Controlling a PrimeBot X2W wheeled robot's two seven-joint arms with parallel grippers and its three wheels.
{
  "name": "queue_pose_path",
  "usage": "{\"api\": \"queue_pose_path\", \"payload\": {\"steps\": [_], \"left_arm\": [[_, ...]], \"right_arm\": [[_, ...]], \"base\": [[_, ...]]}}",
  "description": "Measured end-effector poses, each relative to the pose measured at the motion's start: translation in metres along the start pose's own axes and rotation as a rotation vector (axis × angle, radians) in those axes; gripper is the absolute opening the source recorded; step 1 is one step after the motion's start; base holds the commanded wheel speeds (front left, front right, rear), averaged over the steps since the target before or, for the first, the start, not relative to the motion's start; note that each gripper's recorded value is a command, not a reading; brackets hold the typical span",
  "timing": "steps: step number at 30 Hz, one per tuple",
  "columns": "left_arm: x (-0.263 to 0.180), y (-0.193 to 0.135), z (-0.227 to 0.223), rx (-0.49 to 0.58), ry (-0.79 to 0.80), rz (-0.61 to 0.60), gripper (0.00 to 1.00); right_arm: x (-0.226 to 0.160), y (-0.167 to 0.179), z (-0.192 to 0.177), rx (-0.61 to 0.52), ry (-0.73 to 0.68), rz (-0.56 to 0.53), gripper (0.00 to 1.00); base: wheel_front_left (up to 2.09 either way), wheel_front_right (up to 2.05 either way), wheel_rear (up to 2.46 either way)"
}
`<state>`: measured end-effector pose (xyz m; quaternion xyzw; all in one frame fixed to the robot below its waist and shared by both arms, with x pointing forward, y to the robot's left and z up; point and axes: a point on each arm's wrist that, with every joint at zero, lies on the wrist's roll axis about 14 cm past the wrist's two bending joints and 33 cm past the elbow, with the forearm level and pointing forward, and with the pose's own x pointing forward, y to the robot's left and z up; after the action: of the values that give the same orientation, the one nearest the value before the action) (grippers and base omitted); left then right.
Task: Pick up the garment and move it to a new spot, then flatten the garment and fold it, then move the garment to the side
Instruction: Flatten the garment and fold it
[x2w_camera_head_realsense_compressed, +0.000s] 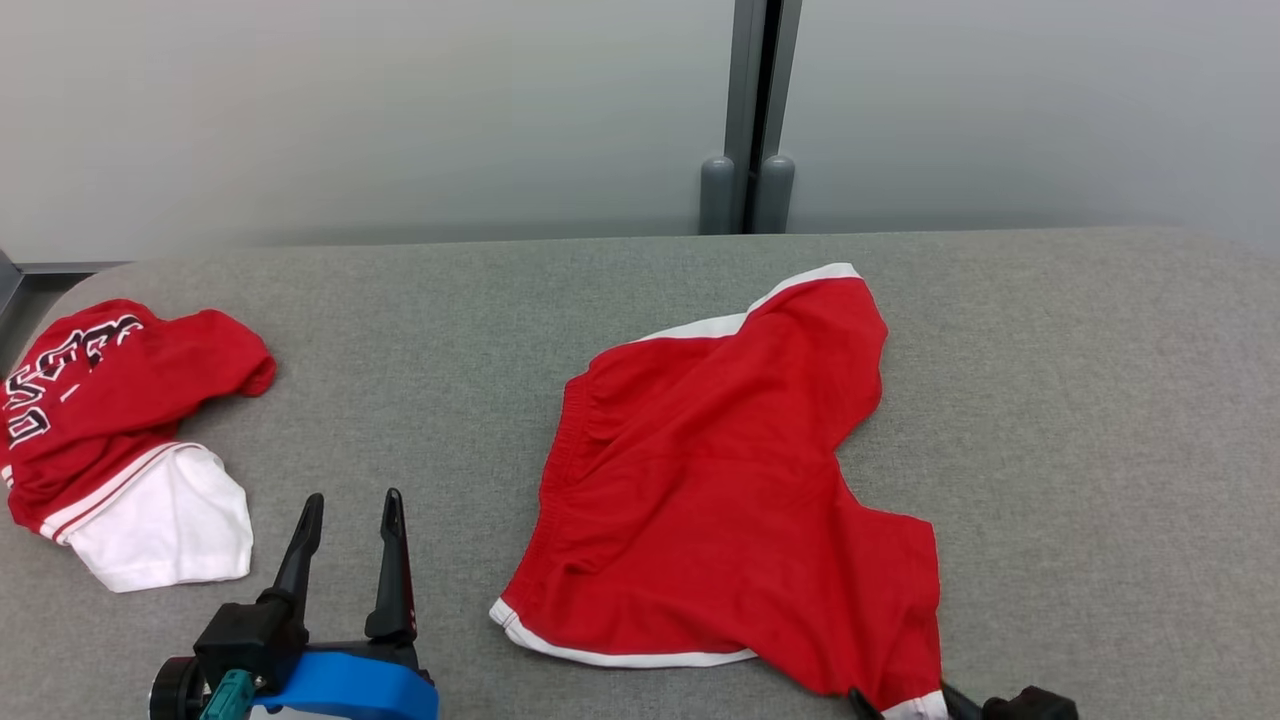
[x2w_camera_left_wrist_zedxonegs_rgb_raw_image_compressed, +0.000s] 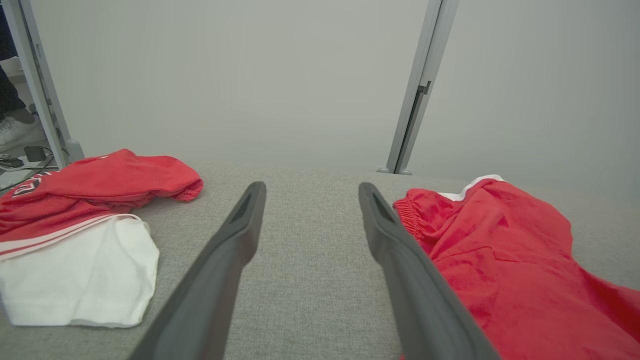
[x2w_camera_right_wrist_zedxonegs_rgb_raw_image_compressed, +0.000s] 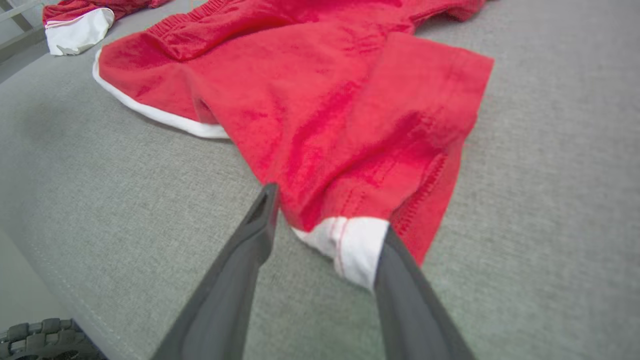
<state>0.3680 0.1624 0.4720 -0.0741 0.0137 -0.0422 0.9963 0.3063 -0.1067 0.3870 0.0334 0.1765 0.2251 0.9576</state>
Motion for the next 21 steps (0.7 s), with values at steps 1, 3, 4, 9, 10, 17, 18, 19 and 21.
{"api": "queue_pose_path", "payload": {"steps": [1,3,4,9,10,17,18,19,21], "left_arm": [[0.000,0.000,0.000,0.000,-0.001,-0.001,1.00],[0.000,-0.001,0.001,-0.001,-0.003,-0.002,1.00],[0.000,-0.001,0.001,-0.001,-0.003,-0.002,1.00],[0.001,0.001,0.000,-0.001,-0.001,0.002,1.00],[0.001,0.001,0.000,0.000,0.000,0.003,1.00],[0.001,0.007,-0.001,0.002,0.002,0.022,1.00],[0.001,0.008,0.000,0.003,0.000,0.025,1.00],[0.002,0.009,0.001,0.003,-0.002,0.028,1.00],[0.001,0.011,0.002,0.004,-0.005,0.034,1.00]], "right_arm": [[0.000,-0.004,0.005,-0.006,-0.015,-0.010,1.00],[0.001,-0.012,0.018,-0.015,-0.056,-0.034,1.00],[0.001,-0.017,0.024,-0.020,-0.074,-0.048,1.00],[0.006,-0.046,0.061,-0.056,-0.170,-0.116,1.00],[0.009,-0.050,0.068,-0.066,-0.186,-0.123,1.00],[0.037,-0.064,0.097,-0.116,-0.199,-0.139,1.00],[0.040,-0.065,0.097,-0.123,-0.186,-0.140,1.00],[0.044,-0.067,0.095,-0.125,-0.167,-0.143,1.00],[0.050,-0.069,0.086,-0.126,-0.124,-0.144,1.00]], "base": [[0.00,0.00,0.00],[0.00,0.00,0.00],[0.00,0.00,0.00],[0.00,0.00,0.00],[0.00,0.00,0.00],[0.00,0.00,0.00],[0.00,0.00,0.00],[0.00,0.00,0.00],[0.00,0.00,0.00]]}}
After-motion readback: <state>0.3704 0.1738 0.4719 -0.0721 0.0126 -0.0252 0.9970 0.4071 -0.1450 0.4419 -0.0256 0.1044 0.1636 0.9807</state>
